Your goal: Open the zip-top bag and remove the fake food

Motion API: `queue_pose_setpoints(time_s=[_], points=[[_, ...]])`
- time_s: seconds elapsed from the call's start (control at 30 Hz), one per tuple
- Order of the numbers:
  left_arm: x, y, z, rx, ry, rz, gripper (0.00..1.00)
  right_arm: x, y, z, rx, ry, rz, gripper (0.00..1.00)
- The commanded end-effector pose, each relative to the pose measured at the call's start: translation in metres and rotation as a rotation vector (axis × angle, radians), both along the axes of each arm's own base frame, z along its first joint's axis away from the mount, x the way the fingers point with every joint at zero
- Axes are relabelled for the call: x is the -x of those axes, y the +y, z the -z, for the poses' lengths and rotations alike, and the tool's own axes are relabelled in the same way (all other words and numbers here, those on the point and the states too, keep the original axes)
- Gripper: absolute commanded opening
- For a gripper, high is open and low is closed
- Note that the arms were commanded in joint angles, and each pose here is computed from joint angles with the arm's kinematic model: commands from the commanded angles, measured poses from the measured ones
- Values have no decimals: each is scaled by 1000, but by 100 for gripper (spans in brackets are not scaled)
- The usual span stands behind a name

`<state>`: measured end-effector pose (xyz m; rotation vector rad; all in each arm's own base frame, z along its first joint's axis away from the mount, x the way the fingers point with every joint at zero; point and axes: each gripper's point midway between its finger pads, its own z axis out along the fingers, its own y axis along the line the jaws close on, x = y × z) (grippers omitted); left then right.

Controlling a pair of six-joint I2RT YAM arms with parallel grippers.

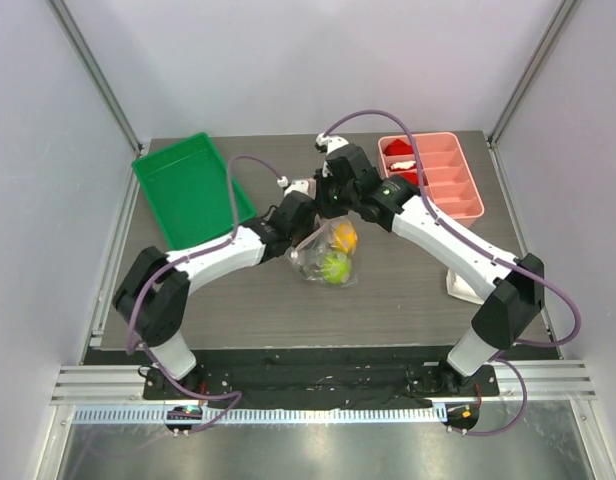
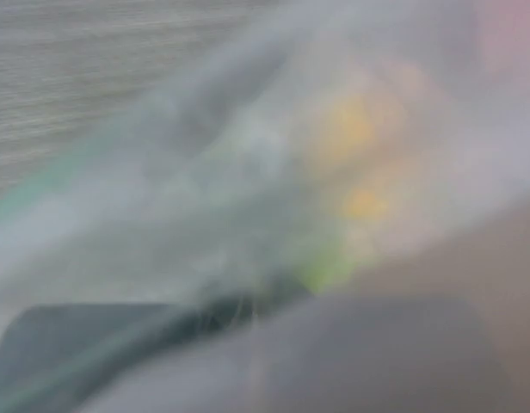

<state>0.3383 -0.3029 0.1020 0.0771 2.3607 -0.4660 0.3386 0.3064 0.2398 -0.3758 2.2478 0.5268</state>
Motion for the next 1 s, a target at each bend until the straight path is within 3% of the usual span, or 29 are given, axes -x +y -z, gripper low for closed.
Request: queue_pose_setpoints(time_s=[0.0, 0.2, 0.47, 0.53, 0.6, 0.7, 0.83, 0.97], points=[[8, -3, -80, 54, -185, 26, 0, -8, -9, -37, -14, -110, 34, 2], [25, 6, -112, 33, -342, 6, 0, -22, -35, -43, 56, -149, 105, 2], [32, 24, -128, 32, -409, -72, 0, -23, -49, -51, 39, -147, 124, 2], [36, 13, -127, 46, -368, -17, 0, -16, -38, -52, 3, -125, 66, 2], [42, 12, -96, -53, -233, 12, 0, -11, -33, -50, -16, -105, 43, 2], [39, -10, -81, -2, -121, 60, 1, -5, -26, -46, -37, -81, 6, 2], [31, -3, -49, 74, 13, -29, 9, 0, -19, -42, -70, -57, -24, 2], [30, 6, -43, 37, 4, -49, 25, 1, -20, -42, -64, -60, -27, 2]])
